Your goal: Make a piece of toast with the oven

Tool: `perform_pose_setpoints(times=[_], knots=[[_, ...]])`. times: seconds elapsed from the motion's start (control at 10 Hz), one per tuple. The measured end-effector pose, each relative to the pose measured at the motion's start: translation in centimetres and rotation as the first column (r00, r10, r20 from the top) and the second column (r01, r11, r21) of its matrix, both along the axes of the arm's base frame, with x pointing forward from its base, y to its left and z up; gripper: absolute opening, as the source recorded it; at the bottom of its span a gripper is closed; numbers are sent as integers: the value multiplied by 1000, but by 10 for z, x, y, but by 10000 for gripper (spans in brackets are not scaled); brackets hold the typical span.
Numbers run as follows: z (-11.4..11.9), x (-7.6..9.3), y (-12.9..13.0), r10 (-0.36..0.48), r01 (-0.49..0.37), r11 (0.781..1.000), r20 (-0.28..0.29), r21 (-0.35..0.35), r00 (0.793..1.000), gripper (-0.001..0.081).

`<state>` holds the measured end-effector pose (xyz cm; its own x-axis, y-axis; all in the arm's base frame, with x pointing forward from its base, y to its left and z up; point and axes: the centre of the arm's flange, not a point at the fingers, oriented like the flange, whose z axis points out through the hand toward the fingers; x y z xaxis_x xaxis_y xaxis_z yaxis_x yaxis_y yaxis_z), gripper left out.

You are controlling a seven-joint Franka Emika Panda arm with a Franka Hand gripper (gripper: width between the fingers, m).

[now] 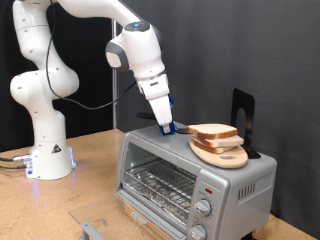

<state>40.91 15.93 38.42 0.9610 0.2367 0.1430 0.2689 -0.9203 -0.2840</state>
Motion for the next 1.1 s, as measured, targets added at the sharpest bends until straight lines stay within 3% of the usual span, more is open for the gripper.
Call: perform_pose_setpoints(times=[0.7, 1.1], knots=[[-1, -2, 4, 25, -25, 1000, 4, -17, 1000, 805], [2, 0, 6, 44, -42, 998, 40, -41, 998, 805]])
